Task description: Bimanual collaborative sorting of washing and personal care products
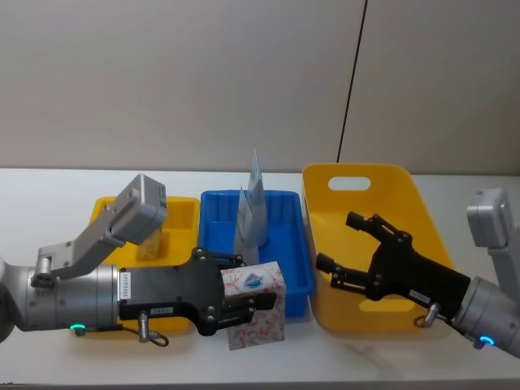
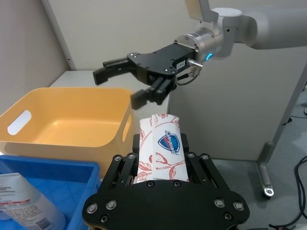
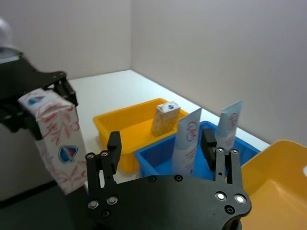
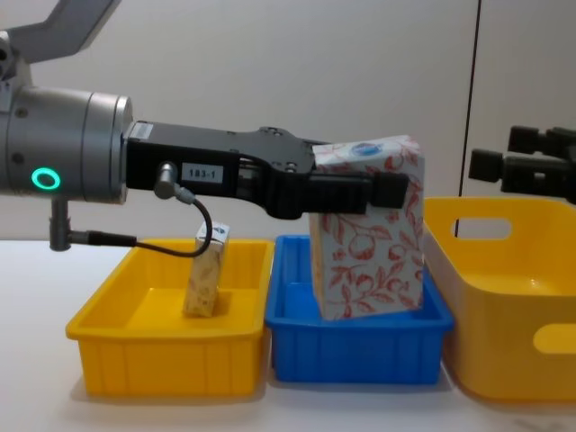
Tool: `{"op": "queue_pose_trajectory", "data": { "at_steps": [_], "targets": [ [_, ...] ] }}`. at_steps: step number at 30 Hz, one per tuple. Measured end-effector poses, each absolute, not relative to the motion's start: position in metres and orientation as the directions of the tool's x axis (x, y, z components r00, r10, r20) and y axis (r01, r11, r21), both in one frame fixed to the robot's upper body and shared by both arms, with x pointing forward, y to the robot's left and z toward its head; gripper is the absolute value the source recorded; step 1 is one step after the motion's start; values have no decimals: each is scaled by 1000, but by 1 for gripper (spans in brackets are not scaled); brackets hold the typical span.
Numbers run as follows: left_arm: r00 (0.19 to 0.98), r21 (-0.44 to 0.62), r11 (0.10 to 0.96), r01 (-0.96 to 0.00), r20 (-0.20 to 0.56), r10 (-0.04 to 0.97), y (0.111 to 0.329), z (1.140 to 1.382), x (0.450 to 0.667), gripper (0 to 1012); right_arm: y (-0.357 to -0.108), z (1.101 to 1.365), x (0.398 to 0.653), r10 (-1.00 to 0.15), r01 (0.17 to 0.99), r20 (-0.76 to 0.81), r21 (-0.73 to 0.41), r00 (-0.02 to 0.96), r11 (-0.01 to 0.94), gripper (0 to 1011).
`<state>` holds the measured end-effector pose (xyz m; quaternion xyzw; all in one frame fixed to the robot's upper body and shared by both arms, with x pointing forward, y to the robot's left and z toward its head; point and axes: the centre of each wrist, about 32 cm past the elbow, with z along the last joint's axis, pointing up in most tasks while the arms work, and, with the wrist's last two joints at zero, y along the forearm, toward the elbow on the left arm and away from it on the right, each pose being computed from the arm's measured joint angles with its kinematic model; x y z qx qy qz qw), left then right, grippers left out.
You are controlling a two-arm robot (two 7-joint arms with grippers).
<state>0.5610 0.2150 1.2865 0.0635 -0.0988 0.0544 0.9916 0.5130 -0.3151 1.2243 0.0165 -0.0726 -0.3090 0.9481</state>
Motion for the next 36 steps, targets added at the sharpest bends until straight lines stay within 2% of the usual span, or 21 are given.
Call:
{"op": "queue_pose_trajectory", "data": {
  "at_steps": [17,36],
  "targets": [
    [975,115,986,-121,203,95,215,1287,561,377,-339,1237,564,-330,352,203,-80,922,933,1000],
    [975,115,986,-121,203,95,215,1286,561,377,-339,1240,583,-204,236,206,-143,957,961,1000]
  ]
}}
